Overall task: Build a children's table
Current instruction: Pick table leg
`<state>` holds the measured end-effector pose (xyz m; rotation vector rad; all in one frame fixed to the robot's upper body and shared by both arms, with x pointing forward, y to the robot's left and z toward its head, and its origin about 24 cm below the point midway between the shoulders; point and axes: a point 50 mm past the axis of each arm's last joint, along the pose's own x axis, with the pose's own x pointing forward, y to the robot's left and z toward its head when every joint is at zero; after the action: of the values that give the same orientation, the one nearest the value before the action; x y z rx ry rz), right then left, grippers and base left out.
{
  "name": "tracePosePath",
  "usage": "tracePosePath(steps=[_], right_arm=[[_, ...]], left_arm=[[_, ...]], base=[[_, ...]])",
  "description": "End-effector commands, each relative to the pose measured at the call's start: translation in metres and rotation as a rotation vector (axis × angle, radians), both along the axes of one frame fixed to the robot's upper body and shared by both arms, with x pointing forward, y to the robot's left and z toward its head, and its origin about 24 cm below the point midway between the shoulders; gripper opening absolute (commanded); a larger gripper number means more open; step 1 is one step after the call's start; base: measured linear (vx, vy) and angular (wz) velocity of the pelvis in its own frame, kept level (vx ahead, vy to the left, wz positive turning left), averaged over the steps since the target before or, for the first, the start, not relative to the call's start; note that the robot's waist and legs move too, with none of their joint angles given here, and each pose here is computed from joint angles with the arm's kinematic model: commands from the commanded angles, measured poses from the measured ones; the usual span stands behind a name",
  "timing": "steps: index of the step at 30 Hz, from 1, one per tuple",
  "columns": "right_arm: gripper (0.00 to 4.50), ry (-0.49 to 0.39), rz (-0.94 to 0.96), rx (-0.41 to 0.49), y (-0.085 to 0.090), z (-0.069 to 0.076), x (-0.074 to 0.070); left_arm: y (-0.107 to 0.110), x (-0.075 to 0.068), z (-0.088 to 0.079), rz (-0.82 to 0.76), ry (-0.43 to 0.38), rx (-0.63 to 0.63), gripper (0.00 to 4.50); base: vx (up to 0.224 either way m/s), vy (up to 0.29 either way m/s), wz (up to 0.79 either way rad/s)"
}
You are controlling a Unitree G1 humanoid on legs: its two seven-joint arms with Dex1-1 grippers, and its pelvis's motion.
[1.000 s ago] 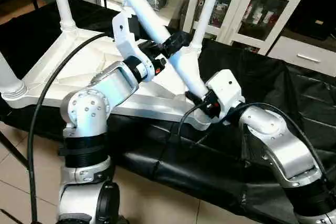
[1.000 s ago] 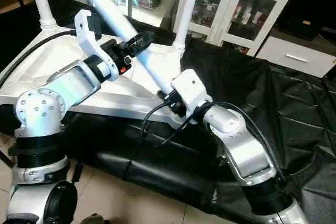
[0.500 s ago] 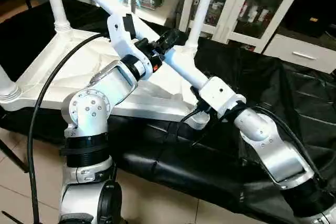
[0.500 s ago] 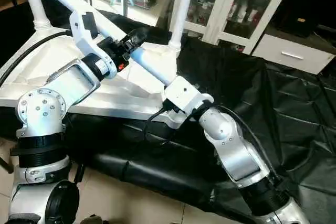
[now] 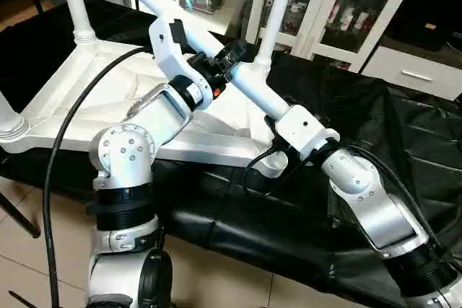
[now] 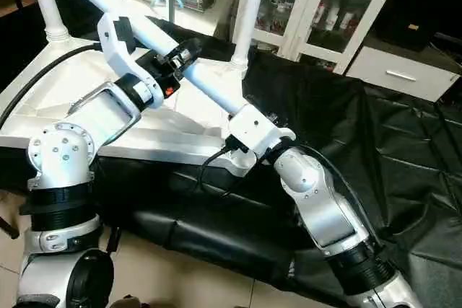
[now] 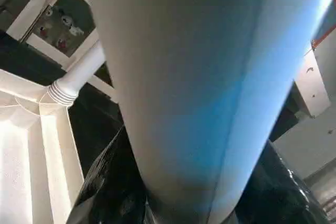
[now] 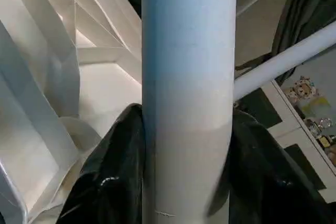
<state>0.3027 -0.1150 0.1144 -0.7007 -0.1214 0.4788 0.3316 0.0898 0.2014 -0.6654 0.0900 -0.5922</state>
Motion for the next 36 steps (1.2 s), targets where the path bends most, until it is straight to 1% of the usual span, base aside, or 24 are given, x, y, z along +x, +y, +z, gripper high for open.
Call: tracePosePath(steps=[1,8,9,10,11,12,13,14,15,16,17,18,21,23,24,25,26,27,28,29,30,33,35,36], right_arm=[[1.83,-0.023,-0.017,-0.019,-0.005,0.003,0.003],[1.83,-0.031,-0.018,-0.008,-0.003,0.003,0.003],[1.83,-0.023,-0.007,0.007,-0.002,0.003,0.003],[2.39,-0.006,0.047,0.044,0.002,0.004,0.000],[2.39,-0.006,0.047,0.044,0.002,0.004,0.000],[2.53,0.035,0.150,0.131,0.010,0.006,-0.006],[2.58,0.053,0.184,0.163,0.012,0.007,-0.008],[2.72,0.081,0.258,0.248,0.017,0.011,-0.013],[2.72,0.097,0.290,0.286,0.019,0.013,-0.016],[2.95,0.108,0.306,0.306,0.020,0.014,-0.017],[2.98,0.107,0.307,0.307,0.020,0.014,-0.017],[2.98,0.153,0.383,0.381,0.020,0.020,-0.024],[3.33,0.164,0.406,0.400,0.017,0.023,-0.025],[3.40,0.202,0.408,0.458,0.008,0.028,-0.022],[3.47,0.237,0.399,0.484,-0.004,0.033,-0.017],[3.47,0.246,0.400,0.487,-0.009,0.035,-0.015],[3.60,0.249,0.400,0.488,-0.011,0.036,-0.014],[3.85,0.313,0.410,0.525,-0.025,0.045,-0.010],[3.85,0.333,0.421,0.530,-0.030,0.049,-0.008],[3.96,0.376,0.427,0.527,-0.036,0.051,-0.007],[3.96,0.419,0.435,0.517,-0.041,0.052,-0.007],[4.30,0.487,0.492,0.490,-0.049,0.057,-0.009],[4.30,0.534,0.520,0.484,-0.052,0.057,-0.010],[4.30,0.597,0.565,0.472,-0.054,0.056,-0.015]], left_arm=[[-0.009,0.001,0.005,-0.018,-0.003,0.023,1.78],[-0.002,0.004,0.005,0.025,-0.004,0.018,1.74],[-0.001,0.004,0.005,0.033,-0.005,0.019,1.74],[0.002,0.006,0.005,0.056,-0.008,0.022,1.74],[0.002,0.006,0.005,0.056,-0.008,0.022,1.74],[0.007,0.009,0.007,0.087,-0.024,0.036,1.73],[0.008,0.010,0.007,0.092,-0.032,0.043,1.73],[0.011,0.011,0.008,0.101,-0.033,0.042,1.72],[0.012,0.012,0.009,0.102,-0.036,0.044,1.72],[0.012,0.012,0.009,0.101,-0.039,0.048,1.71],[0.012,0.012,0.009,0.101,-0.039,0.049,1.71],[0.015,0.013,0.009,0.097,-0.054,0.088,1.71],[0.016,0.012,0.009,0.082,-0.069,0.119,1.71],[0.018,0.011,0.009,0.047,-0.098,0.167,1.71],[0.020,0.007,0.009,-0.017,-0.136,0.222,1.71],[0.021,0.006,0.008,-0.045,-0.150,0.243,1.71],[0.021,0.005,0.008,-0.055,-0.155,0.250,1.71],[0.024,0.003,0.008,-0.106,-0.186,0.299,1.71],[0.025,0.002,0.008,-0.132,-0.194,0.312,1.71],[0.025,0.000,0.008,-0.165,-0.203,0.330,1.71],[0.025,-0.002,0.008,-0.198,-0.213,0.346,1.71],[0.019,-0.010,0.015,-0.317,-0.260,0.354,1.71],[0.016,-0.013,0.019,-0.374,-0.281,0.346,1.71],[0.011,-0.018,0.024,-0.435,-0.303,0.338,1.71]], base=[[0.000,0.000,0.00],[0.000,0.000,0.00],[0.000,0.000,0.00],[0.000,0.000,0.00],[0.000,0.000,0.00],[0.000,0.000,0.00],[0.000,0.000,0.00],[0.000,0.000,0.00],[0.000,0.000,0.00],[0.000,0.000,0.00],[0.000,0.000,0.00],[0.000,0.000,0.00],[0.000,0.000,0.00],[0.000,0.000,0.00],[0.000,0.000,0.00],[0.000,0.000,0.00],[0.000,0.000,0.00],[0.000,0.000,0.00],[0.000,0.000,0.00],[0.000,0.000,0.00],[0.000,0.000,0.00],[0.000,0.000,0.00],[0.000,0.000,0.00],[0.000,0.000,0.00]])
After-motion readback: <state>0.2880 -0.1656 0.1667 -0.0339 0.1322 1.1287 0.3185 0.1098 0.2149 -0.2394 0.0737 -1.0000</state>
